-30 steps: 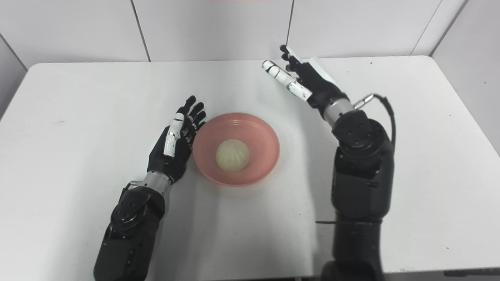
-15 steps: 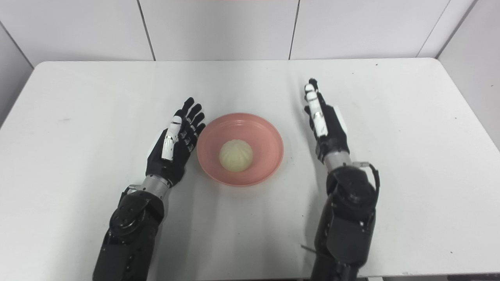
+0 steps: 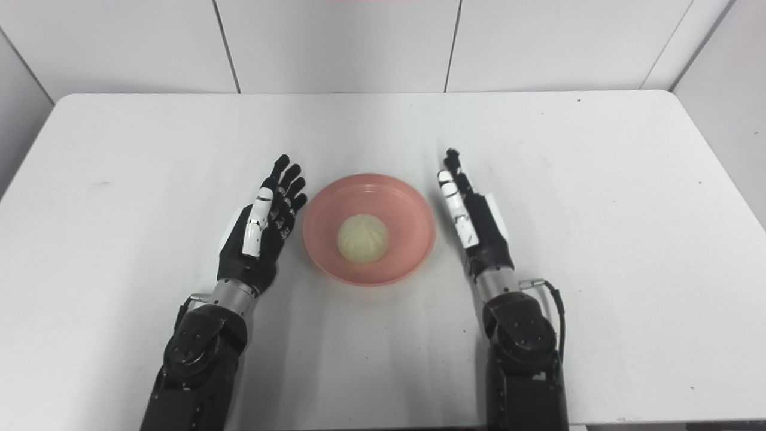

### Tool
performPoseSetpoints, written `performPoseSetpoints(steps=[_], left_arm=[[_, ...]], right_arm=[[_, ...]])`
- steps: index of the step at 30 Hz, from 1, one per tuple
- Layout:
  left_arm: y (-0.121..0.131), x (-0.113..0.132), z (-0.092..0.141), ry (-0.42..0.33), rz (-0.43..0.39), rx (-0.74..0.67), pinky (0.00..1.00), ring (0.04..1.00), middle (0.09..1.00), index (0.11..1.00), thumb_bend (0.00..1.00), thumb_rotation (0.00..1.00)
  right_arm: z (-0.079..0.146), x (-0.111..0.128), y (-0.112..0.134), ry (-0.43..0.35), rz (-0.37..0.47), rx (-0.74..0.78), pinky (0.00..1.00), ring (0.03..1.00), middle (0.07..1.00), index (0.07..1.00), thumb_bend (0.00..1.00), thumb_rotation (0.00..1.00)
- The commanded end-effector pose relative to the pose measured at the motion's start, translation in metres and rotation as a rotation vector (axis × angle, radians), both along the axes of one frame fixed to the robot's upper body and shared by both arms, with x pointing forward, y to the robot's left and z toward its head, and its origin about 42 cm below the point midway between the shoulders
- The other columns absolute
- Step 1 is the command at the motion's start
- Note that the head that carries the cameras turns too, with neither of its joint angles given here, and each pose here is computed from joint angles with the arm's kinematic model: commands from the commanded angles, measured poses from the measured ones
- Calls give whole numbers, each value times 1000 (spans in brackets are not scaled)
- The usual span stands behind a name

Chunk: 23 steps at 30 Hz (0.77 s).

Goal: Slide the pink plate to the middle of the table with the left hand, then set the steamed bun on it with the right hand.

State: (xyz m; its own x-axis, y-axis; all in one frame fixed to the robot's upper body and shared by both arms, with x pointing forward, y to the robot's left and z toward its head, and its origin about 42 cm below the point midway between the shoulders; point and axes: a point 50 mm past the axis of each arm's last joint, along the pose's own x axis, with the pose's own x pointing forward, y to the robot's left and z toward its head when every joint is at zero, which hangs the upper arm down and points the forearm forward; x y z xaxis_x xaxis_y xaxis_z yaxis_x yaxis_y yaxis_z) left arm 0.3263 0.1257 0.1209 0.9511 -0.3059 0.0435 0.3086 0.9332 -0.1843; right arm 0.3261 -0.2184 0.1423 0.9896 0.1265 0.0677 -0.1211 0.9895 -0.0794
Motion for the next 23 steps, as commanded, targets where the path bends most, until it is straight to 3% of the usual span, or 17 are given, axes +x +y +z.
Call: performPoseSetpoints(steps=[1,6,14,23], left_arm=[[9,-14,-24,86,32,57,1000,1000,1000,1000,351,1000],[12,-19,-28,76,44,77,1000,1000,1000,1000,317,1000],[20,-31,-41,52,66,91,1000,1000,1000,1000,362,1000],[23,-28,-47,94,56,108,1000,1000,1000,1000,366,1000]], right_arm=[[4,1,3,-54,20,13,1000,1000,1000,1000,254,1000],[-7,0,2,-32,30,48,1000,1000,1000,1000,235,1000],[-21,-4,2,2,21,97,1000,1000,1000,1000,208,1000],[-31,-4,5,38,37,130,1000,1000,1000,1000,201,1000]])
